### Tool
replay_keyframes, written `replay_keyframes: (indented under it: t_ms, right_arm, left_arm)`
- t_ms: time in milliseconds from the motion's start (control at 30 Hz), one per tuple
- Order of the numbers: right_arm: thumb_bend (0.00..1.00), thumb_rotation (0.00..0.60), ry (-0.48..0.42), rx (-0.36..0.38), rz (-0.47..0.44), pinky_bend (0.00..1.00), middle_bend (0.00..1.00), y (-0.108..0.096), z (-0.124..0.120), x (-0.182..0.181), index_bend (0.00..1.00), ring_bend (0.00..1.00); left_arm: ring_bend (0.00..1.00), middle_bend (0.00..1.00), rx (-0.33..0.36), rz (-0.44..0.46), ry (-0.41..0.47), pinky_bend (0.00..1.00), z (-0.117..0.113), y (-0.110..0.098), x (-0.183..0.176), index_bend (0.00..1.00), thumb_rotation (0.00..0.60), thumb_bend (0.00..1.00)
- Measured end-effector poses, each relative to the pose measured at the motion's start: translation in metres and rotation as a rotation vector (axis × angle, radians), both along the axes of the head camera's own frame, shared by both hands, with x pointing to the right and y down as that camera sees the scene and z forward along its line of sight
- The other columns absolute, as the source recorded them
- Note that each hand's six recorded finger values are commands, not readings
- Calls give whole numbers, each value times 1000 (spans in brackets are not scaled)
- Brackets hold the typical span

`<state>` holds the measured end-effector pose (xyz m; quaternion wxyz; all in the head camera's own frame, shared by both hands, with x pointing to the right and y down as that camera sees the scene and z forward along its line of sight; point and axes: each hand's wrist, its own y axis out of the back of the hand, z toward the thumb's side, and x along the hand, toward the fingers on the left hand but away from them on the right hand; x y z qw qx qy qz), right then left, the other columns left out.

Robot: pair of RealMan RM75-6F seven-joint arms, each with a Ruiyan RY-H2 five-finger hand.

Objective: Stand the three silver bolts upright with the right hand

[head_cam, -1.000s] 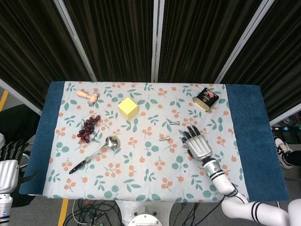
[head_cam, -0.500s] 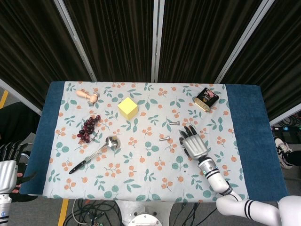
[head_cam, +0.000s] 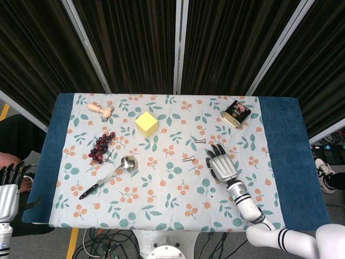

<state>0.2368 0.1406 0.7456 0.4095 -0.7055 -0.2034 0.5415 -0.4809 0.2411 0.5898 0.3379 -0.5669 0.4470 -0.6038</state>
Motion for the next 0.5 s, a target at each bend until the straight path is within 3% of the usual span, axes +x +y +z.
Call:
replay_keyframes:
  t_ms: [267,500]
  right_arm:
    - [376,600,-76,-20,46,0,249,1,-15,2,583,0]
    - [376,600,-239,-126,112,0,257,10,-40,-4,592,0]
  left_arm:
    - [0,67,2,2,-5,0,-2,0,0,147,600,14]
    - [0,67,1,13,-11,0,-2,-2,4,147,600,15]
